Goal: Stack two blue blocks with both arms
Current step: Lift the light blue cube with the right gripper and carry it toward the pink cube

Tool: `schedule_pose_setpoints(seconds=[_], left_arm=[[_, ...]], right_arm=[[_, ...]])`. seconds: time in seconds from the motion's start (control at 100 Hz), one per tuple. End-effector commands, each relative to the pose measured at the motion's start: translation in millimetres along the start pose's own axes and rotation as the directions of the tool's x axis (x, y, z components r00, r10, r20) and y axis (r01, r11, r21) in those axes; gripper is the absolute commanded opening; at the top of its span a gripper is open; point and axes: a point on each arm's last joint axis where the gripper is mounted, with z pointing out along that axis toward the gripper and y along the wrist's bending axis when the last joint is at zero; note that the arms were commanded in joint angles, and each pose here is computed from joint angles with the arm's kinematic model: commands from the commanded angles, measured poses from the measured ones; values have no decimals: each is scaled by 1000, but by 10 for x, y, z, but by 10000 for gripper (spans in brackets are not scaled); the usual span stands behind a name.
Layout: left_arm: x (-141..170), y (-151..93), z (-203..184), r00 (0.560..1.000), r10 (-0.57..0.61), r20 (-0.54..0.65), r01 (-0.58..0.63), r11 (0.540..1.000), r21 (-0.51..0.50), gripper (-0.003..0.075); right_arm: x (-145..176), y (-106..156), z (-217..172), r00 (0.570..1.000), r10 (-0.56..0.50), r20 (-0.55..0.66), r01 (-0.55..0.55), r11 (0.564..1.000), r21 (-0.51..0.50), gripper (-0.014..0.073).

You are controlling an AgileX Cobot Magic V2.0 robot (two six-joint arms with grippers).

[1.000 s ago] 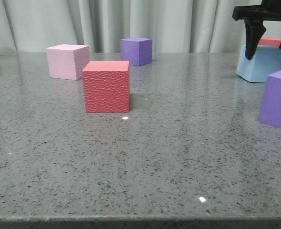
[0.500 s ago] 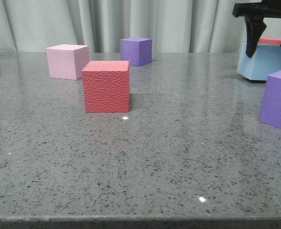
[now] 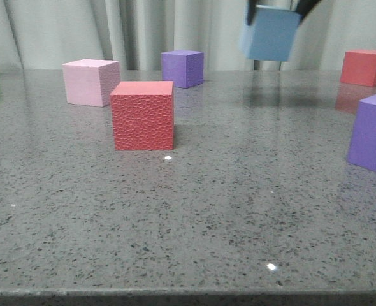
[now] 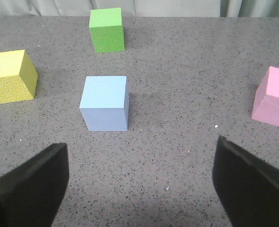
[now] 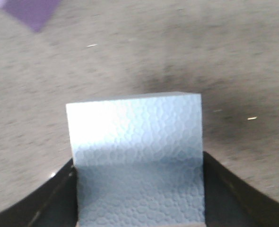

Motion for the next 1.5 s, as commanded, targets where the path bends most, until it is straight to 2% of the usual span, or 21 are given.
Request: schedule_pose_setpoints(seconds=[0.0, 0.22, 0.47, 0.68, 1.07, 1.32, 1.49], left_arm=[[-152, 0, -87, 995, -16, 96, 15, 1000, 7, 601], [-138, 1, -86, 997, -16, 81, 15, 1000, 5, 601], [-138, 1, -86, 997, -16, 81, 15, 1000, 5, 601], [-138, 1, -86, 997, -16, 81, 15, 1000, 5, 601], [-138, 1, -86, 997, -16, 81, 15, 1000, 5, 601], [-138, 1, -86, 997, -16, 81, 15, 1000, 5, 601], [-138, 1, -86, 997, -16, 81, 15, 1000, 5, 601]], right_arm=[[26, 137, -362, 998, 16, 60, -14, 999, -29, 325], [172, 551, -354, 997, 6, 77, 2, 994, -105, 325], [214, 767, -159, 1000, 6, 25, -3, 994, -112, 325], [127, 843, -71, 999, 36, 32, -32, 992, -123, 325], [111, 937, 321, 999, 44, -10, -45, 991, -125, 325], [58, 977, 324, 998, 55, 44, -46, 984, -170, 325], [104, 992, 325, 998, 60, -9, -60, 981, -183, 325]])
